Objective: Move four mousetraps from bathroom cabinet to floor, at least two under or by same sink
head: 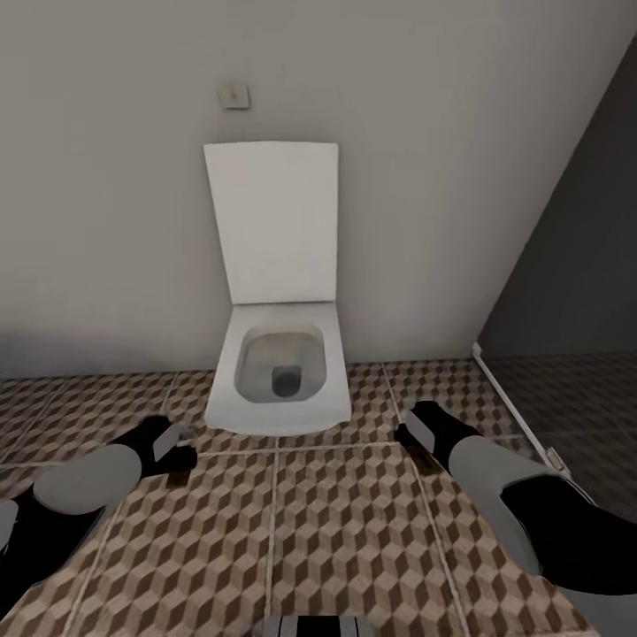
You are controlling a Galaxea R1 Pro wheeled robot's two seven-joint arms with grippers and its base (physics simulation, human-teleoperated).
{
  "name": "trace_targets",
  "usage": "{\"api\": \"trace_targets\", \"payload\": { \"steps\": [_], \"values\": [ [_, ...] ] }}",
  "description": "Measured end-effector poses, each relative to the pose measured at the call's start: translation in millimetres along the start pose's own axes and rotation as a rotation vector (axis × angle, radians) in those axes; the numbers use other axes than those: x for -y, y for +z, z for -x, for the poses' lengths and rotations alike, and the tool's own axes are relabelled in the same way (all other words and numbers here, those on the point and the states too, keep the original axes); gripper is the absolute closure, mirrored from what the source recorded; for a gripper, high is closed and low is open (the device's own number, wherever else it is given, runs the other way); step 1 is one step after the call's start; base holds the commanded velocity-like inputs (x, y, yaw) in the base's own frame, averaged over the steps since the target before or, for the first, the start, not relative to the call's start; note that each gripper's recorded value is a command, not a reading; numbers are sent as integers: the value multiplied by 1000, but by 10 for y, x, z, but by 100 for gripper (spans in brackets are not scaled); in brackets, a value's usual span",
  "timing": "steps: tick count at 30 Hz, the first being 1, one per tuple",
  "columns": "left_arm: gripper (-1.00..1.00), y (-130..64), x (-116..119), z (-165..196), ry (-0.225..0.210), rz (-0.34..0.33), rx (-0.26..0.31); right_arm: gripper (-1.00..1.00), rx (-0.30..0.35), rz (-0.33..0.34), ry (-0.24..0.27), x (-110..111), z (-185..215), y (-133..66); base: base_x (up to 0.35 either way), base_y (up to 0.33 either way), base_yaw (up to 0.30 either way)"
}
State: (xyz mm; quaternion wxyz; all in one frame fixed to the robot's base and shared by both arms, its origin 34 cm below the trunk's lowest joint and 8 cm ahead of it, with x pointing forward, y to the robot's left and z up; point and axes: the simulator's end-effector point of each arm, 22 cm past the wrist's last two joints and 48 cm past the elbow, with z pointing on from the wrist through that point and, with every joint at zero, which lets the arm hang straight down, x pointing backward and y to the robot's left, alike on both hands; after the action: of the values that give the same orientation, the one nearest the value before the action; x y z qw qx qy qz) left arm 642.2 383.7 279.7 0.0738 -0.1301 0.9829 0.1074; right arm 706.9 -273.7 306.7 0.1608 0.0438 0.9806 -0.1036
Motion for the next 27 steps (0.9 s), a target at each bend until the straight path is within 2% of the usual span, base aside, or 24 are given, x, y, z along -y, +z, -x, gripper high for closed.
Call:
{"api": "trace_targets", "payload": {
  "steps": [17, 27],
  "values": [
    [100, 368, 30, -231, 16, 17, -65, 100, -72, -16, -17, -22, -313, 380, 0, 0, 0],
    [100, 368, 36, -221, 19, 18, -59, 100, -40, -33, -6, -3, -252, 383, 0, 0, 0]
  ]
}}
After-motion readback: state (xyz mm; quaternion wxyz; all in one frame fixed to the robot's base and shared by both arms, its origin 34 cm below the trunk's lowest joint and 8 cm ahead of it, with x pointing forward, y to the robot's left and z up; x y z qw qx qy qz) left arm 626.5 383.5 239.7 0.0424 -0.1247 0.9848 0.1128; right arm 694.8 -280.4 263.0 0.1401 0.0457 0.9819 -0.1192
